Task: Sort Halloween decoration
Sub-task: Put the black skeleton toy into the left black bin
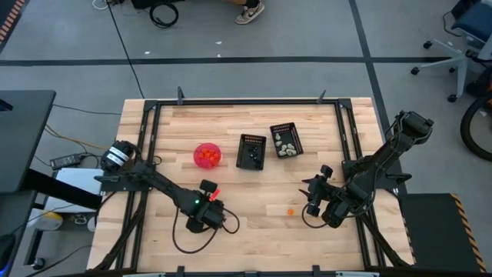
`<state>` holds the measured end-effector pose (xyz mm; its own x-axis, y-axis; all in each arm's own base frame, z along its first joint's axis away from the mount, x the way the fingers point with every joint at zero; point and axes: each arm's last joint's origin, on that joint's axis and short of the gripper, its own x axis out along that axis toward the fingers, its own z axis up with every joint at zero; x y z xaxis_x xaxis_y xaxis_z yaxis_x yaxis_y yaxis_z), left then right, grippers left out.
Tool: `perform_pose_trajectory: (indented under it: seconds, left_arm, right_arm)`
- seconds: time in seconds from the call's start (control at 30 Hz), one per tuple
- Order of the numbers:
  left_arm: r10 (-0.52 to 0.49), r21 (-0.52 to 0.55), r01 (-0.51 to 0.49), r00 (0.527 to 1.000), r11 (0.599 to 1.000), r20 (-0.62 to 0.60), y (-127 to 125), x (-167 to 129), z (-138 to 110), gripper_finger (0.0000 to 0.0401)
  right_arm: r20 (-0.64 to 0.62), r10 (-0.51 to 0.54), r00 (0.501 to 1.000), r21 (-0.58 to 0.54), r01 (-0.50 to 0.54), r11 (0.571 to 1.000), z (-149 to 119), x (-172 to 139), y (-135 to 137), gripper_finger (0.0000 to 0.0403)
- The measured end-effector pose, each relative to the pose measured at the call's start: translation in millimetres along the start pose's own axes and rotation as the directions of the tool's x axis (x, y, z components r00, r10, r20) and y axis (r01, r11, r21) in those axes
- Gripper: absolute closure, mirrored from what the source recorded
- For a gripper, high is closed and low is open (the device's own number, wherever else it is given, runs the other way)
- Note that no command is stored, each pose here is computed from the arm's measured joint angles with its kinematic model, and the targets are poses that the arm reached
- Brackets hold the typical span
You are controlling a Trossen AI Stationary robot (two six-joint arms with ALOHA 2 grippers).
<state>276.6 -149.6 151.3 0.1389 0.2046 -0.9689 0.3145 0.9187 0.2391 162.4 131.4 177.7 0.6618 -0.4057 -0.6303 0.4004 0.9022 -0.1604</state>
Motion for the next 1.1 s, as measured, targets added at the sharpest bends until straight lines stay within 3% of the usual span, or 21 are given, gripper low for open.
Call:
perform_pose_trajectory:
  seconds: [0.33, 0.57, 0.73, 0.9, 1.1]
  left_arm:
    - [0.091, -0.07, -0.09, 0.996, 0.994, 0.024, 27.0, 4.0, 5.5, 0.036]
    - [0.139, -0.217, -0.115, 0.985, 0.97, 0.102, 58.4, 10.7, 17.1, 0.036]
    - [0.17, -0.356, -0.093, 0.967, 0.93, 0.191, 86.6, 15.1, 27.4, 0.036]
    - [0.214, -0.503, -0.052, 0.939, 0.863, 0.27, 115.1, 18.0, 34.4, 0.036]
    - [0.26, -0.603, -0.017, 0.912, 0.798, 0.318, 147.1, 21.3, 35.5, 0.0356]
  right_arm:
    - [0.004, 0.001, 1.0, -0.003, -0.001, 1.0, 0.3, 0.0, 0.3, 0.0234]
    - [0.007, -0.001, 1.0, -0.004, 0.001, 1.0, 0.3, 0.0, 0.2, 0.0234]
    - [0.009, -0.002, 1.0, -0.005, 0.002, 1.0, 0.2, 0.1, 0.1, 0.0234]
    - [0.009, -0.002, 1.0, -0.008, 0.002, 1.0, 0.2, 0.1, 0.2, 0.0234]
    - [0.009, -0.001, 1.0, -0.011, 0.001, 1.0, 0.3, 0.1, 0.3, 0.0234]
